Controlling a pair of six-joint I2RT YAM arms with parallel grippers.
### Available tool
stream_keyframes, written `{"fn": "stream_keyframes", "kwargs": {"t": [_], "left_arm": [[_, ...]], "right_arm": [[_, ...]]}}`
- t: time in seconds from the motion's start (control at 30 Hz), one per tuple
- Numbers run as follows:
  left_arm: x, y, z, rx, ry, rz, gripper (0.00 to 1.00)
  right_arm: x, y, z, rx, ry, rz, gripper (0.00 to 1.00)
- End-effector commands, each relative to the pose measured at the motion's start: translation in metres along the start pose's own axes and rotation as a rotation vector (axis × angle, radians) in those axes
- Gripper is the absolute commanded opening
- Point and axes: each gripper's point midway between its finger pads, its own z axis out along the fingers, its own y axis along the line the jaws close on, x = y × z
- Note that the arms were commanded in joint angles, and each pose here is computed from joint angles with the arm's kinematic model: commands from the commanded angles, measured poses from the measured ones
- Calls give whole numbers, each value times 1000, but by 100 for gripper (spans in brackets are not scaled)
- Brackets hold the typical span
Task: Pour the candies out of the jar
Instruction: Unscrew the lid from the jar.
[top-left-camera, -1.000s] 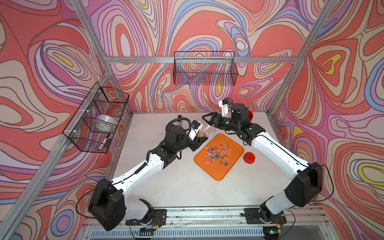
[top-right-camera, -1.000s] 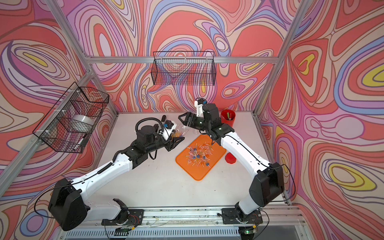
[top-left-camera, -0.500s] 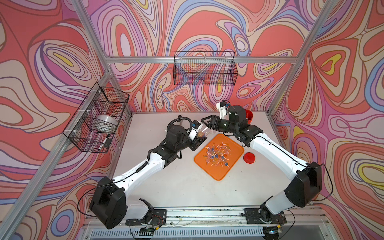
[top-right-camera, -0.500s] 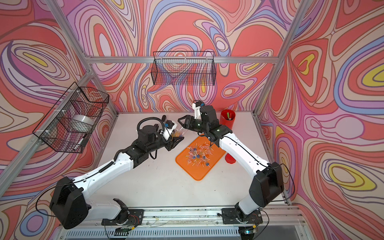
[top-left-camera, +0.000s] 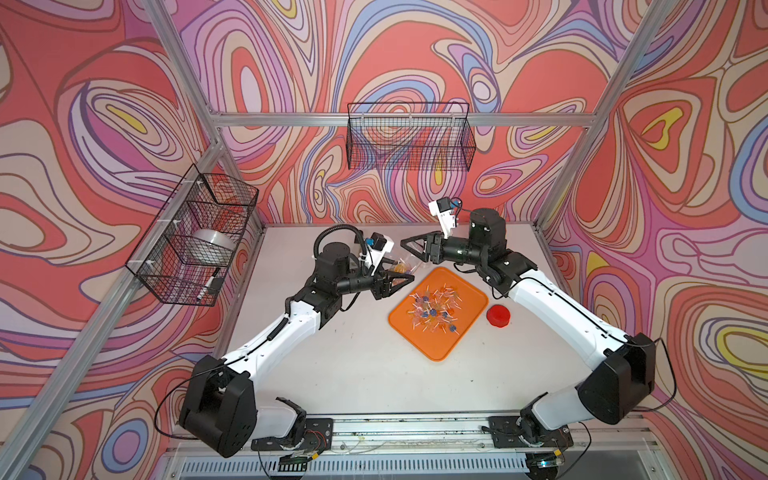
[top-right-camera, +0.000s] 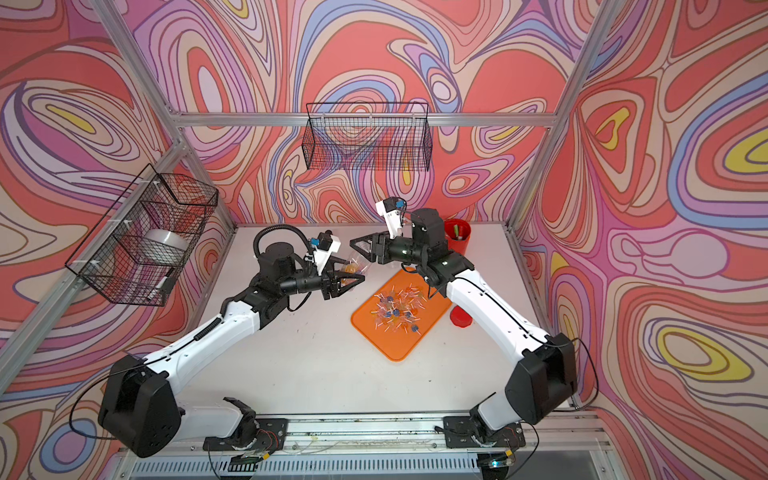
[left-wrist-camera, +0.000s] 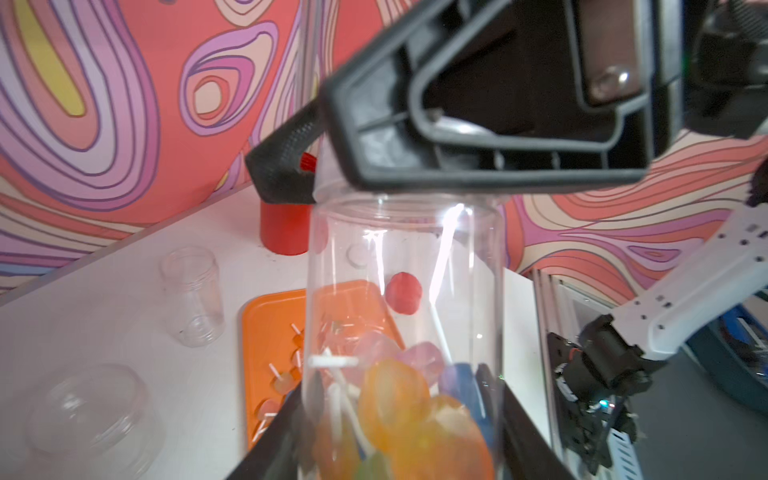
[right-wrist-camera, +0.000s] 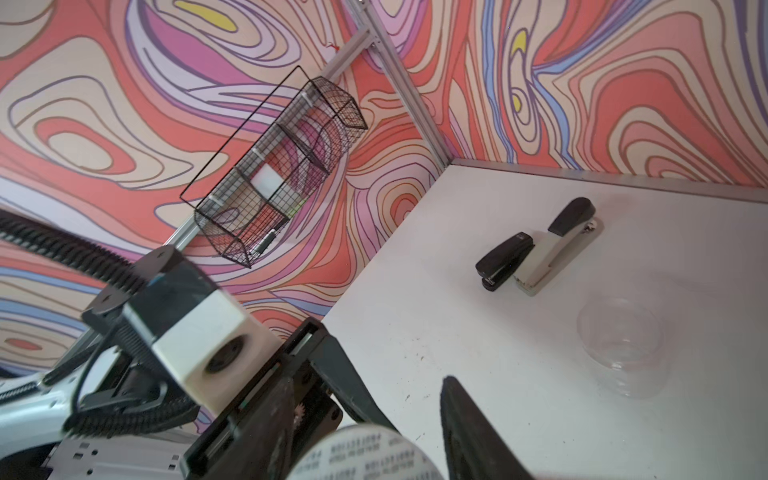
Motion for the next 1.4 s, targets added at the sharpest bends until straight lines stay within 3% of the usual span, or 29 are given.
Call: {"fn": "stream_keyframes", "kwargs": {"t": [0.0, 0.23, 0.3, 0.4, 0.5, 0.53, 0.57, 0.7, 0.83, 1.03, 1.37], "left_arm": [[-28, -35, -4, 192, -69, 36, 0], [-25, -24, -2, 150, -72, 19, 0], [-23, -19, -2, 114, -62, 20, 0], [-20, -10, -4, 50, -56, 30, 0], [-19, -1, -8, -27, -61, 50, 0], [-20, 2, -10, -56, -67, 59, 0], [-20, 6, -11, -82, -71, 66, 0], [-20, 20, -16, -193, -74, 83, 0], [-10, 31, -7, -339, 6, 174, 0], [0, 43, 8, -482, 79, 255, 0], [-3, 49, 12, -545, 60, 276, 0]], "right_arm": [[18, 38, -6, -183, 61, -88, 22], [15, 30, -3, -158, 51, -57, 20], [11, 21, 1, -109, 40, -23, 27], [1, 0, 2, 11, 5, 31, 49], [-11, -23, -5, 123, -43, 100, 80], [-15, -28, -8, 148, -60, 118, 96], [-18, -34, -11, 179, -75, 135, 98], [-24, -44, -15, 255, -77, 164, 98], [-20, -49, -11, 274, -79, 202, 97], [-9, -60, -4, 349, -71, 237, 82], [13, -75, 0, 442, -24, 253, 77]]}}
